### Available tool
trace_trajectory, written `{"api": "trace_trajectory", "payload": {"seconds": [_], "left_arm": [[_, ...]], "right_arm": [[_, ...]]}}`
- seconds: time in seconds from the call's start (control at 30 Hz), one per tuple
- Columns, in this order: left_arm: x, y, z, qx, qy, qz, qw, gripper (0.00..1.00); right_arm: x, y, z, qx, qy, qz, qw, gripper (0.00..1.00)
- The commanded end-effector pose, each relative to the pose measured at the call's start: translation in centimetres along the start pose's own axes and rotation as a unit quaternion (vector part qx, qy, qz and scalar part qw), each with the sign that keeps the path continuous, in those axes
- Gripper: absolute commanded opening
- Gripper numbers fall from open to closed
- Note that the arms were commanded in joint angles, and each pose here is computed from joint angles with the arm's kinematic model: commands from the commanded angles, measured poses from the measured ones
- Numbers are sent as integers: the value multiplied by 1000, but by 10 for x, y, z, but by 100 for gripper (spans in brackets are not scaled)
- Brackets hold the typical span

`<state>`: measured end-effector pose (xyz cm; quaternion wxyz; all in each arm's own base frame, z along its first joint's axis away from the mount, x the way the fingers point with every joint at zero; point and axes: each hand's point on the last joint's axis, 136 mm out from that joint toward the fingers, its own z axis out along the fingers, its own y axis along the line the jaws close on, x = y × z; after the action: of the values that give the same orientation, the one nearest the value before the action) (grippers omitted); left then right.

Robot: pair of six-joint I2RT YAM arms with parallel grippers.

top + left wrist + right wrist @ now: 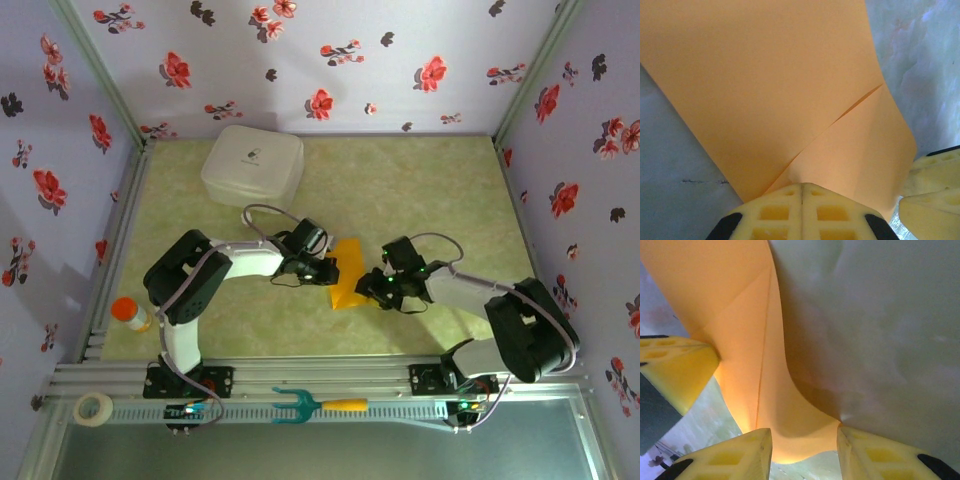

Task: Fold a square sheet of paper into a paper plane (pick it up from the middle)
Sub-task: Turn over the square sheet of paper at the center of the table.

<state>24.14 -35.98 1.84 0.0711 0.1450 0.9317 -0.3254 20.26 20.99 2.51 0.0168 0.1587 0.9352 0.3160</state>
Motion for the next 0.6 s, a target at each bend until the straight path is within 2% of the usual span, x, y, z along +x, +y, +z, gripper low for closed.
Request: {"api": "trace_trajectory", "payload": {"seconds": [0.0, 0.17, 0.57], "left_arm": [[21, 13, 3, -23, 27, -17, 999, 3], [22, 13, 3, -23, 27, -17, 999, 3], [23, 13, 2, -21, 26, -18, 999, 3]], "right_arm": [[-9, 16, 1, -21, -16, -2, 1000, 42], [-20, 32, -6, -47, -39, -17, 998, 49], [-49, 45, -5, -69, -47, -26, 996, 48]]}}
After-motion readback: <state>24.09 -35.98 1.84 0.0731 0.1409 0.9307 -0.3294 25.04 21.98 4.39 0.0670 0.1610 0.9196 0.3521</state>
